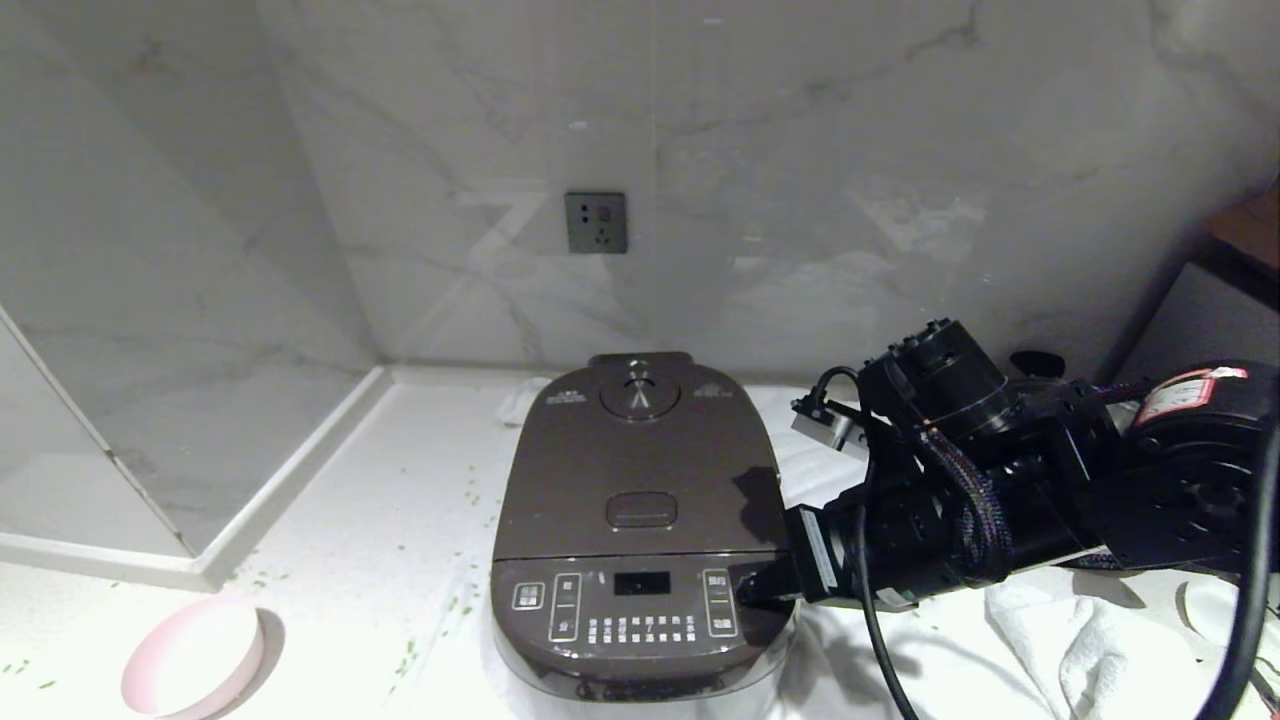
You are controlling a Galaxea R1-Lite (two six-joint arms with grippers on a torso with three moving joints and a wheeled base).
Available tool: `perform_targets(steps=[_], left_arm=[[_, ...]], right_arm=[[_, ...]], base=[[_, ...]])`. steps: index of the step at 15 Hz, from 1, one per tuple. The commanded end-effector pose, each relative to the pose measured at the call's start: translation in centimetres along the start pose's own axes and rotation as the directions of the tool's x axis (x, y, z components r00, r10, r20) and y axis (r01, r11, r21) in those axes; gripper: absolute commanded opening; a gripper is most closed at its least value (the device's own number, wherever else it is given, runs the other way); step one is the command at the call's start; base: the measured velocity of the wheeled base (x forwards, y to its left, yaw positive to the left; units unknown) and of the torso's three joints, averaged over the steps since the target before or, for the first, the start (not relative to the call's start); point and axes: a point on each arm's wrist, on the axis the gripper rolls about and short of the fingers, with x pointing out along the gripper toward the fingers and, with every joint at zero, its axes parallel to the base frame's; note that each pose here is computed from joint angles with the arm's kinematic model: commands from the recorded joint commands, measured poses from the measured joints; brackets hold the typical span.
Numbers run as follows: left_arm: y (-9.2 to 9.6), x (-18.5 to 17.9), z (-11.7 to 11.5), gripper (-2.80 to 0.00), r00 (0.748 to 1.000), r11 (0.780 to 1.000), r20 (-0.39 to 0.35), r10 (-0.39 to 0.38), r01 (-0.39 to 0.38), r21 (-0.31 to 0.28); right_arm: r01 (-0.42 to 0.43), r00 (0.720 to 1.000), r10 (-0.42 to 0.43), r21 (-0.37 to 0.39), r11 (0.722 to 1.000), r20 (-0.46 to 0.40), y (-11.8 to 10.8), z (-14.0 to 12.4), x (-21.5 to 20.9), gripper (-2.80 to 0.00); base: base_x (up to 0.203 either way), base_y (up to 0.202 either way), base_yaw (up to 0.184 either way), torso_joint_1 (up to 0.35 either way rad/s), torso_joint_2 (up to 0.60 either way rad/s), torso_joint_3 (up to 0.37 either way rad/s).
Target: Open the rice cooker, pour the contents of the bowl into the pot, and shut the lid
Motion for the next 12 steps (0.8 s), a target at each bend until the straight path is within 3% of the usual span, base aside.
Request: perform_targets(steps=[1, 4, 7, 12], left_arm=[[0.0, 0.0, 0.0, -2.80, 1.000, 1.000, 0.001, 0.001, -0.001, -0.001], [0.0, 0.0, 0.0, -2.80, 1.000, 1.000, 0.001, 0.001, -0.001, -0.001], [0.0, 0.0, 0.0, -2.80, 1.000, 1.000, 0.001, 0.001, -0.001, -0.002], [0.0, 0.0, 0.0, -2.80, 1.000, 1.000, 0.002, 0.000, 0.000, -0.002]], right_arm=[[0.018, 1.000, -0.018, 0.027, 0.999, -0.009, -0.7, 0.3, 0.4, -2.80], [0.008, 0.999, -0.009, 0.018, 1.000, 0.032, -0.4, 0.6, -0.7, -2.80], [-0.041, 0.989, 0.044, -0.025, 0.999, 0.138, 1.3, 1.1, -4.1, -2.80], [-0.127, 0.936, 0.162, -0.130, 0.983, 0.312, 5.3, 0.1, -13.2, -2.80]], base=[[0.000, 0.000, 0.000, 0.000, 0.00, 0.000], [0.000, 0.000, 0.000, 0.000, 0.00, 0.000], [0.000, 0.000, 0.000, 0.000, 0.00, 0.000], [0.000, 0.000, 0.000, 0.000, 0.00, 0.000]])
